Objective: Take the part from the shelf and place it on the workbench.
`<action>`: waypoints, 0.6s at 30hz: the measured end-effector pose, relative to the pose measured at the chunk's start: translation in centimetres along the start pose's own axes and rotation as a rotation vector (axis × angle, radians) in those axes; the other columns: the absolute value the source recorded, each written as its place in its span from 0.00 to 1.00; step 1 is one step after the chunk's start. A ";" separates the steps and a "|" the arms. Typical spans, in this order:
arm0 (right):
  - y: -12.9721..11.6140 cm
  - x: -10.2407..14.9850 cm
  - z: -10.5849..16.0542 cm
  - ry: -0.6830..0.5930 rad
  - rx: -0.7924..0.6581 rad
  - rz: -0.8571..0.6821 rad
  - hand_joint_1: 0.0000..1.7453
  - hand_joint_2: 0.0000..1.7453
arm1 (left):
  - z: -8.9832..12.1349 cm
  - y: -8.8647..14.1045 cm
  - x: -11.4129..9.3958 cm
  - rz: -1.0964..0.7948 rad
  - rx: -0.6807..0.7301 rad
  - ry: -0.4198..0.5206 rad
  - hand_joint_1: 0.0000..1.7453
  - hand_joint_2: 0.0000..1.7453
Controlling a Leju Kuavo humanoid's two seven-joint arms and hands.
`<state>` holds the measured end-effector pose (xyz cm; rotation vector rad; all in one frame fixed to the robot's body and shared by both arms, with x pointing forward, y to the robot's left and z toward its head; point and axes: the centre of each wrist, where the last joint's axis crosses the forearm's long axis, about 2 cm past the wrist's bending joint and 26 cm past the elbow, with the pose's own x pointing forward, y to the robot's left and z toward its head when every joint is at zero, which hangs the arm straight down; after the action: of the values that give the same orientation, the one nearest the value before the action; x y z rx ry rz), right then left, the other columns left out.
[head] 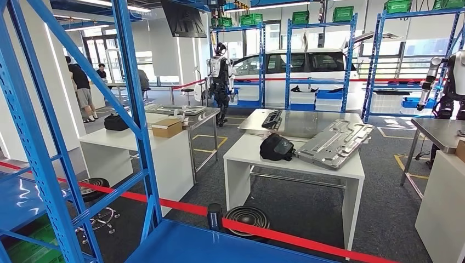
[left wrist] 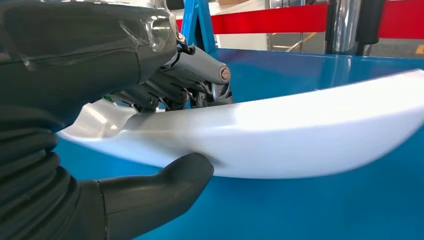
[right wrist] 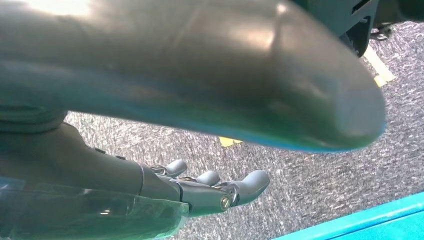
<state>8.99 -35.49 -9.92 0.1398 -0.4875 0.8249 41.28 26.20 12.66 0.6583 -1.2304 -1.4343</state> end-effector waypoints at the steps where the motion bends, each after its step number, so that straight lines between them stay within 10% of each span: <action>1: 0.0 0.0 0.0 0.000 0.000 0.001 0.00 0.00 | 0.0 0.1 0.0 -0.001 0.002 -0.001 1.00 1.00; 18: 0.0 0.1 0.0 -0.003 -0.002 0.010 0.00 0.00 | 0.2 0.4 -0.1 -0.010 0.053 0.001 0.75 1.00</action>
<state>9.03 -35.41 -9.93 0.1371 -0.4923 0.8344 41.25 26.37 13.03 0.7021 -1.2702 -1.4133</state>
